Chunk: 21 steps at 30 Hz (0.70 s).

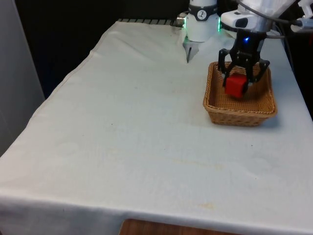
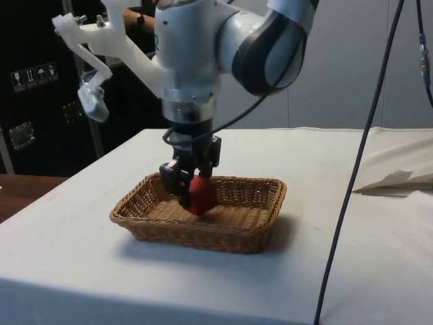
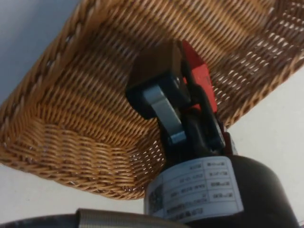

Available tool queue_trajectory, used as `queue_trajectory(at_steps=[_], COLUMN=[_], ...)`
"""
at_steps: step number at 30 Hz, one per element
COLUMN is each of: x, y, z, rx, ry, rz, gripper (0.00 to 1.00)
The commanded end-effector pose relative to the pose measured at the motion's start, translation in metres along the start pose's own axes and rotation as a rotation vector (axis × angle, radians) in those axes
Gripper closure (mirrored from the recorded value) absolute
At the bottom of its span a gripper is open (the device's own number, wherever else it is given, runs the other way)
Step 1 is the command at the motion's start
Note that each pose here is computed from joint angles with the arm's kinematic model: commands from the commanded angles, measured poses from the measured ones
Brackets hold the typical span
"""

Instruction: Pick up the cube and place it into the basket.

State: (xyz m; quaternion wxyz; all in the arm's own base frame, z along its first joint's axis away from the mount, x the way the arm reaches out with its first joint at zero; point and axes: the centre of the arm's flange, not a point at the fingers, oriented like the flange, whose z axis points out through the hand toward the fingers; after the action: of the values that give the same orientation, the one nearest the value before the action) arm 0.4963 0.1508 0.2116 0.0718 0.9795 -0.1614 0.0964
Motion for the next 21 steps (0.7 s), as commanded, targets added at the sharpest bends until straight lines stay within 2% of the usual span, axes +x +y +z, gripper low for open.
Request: queue_trajectory(at_steps=[1, 5, 6, 7, 13, 15, 16, 17, 18, 21], x=[-0.004, -0.015, -0.015, -0.016, -0.02, -0.022, -0.022, -0.022, -0.022, -0.023], y=[0.001, 0.002, 0.002, 0.002, 0.002, 0.002, 0.002, 0.002, 0.002, 0.002], z=[-0.002, -0.001, 0.003, 0.0, 0.003, 0.004, 0.005, 0.004, 0.005, 0.005], rx=[0.01, 0.017, 0.009, 0.017, 0.017, 0.017, 0.008, 0.017, 0.016, 0.016], ry=[0.019, 0.021, 0.005, 0.02, 0.009, 0.007, -0.003, 0.007, 0.005, 0.003], rz=[0.006, 0.008, 0.001, 0.009, 0.013, 0.013, 0.006, 0.014, 0.013, 0.014], gripper=[0.88, 0.88, 0.88, 0.88, 0.86, 0.72, 0.63, 0.63, 0.39, 0.09])
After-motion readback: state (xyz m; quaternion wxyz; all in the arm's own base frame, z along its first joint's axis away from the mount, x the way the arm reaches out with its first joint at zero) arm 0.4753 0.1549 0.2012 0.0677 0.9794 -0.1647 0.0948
